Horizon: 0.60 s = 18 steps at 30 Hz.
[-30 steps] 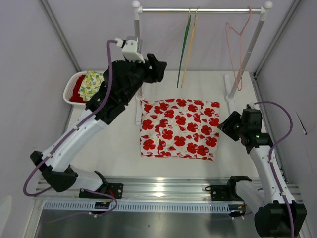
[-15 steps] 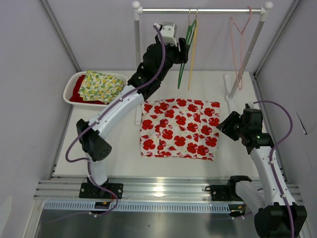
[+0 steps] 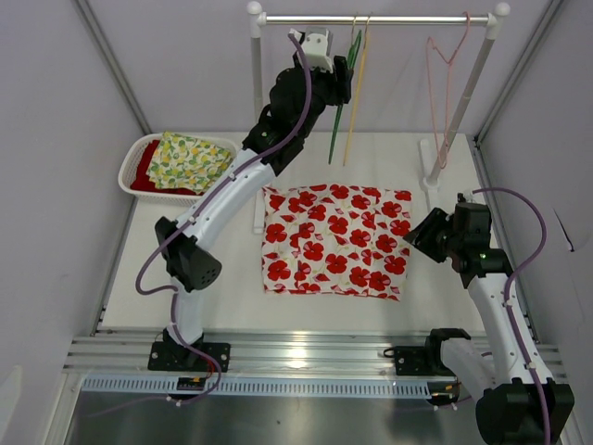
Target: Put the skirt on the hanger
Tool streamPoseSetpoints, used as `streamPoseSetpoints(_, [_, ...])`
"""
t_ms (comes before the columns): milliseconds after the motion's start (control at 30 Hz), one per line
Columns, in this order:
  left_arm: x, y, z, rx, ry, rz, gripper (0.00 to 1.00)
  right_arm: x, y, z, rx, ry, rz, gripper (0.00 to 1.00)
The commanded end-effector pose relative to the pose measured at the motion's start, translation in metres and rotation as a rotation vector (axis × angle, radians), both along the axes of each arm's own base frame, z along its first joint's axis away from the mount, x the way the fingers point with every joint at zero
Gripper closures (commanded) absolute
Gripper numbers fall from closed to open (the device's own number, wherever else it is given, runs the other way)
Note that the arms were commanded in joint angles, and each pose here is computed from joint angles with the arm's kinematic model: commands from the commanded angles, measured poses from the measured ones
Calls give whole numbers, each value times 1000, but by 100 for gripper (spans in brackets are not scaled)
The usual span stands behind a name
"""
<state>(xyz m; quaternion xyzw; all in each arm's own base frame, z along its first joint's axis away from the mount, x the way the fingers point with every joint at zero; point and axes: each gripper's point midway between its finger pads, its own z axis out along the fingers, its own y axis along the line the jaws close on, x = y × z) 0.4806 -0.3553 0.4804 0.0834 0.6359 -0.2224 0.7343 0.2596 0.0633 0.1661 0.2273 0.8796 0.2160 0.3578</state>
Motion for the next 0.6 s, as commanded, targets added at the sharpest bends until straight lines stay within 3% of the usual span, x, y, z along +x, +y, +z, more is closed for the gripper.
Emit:
streamPoseSetpoints(0, [8, 7, 8, 8, -24, 10, 40, 7, 1, 13, -3, -51, 22, 52])
streamPoseSetpoints(400, [17, 5, -8, 62, -7, 5, 49, 7, 0, 13, -13, -55, 20, 56])
streamPoseSetpoints(567, [16, 7, -3, 68, -24, 13, 61, 7, -2, 13, -22, -55, 19, 57])
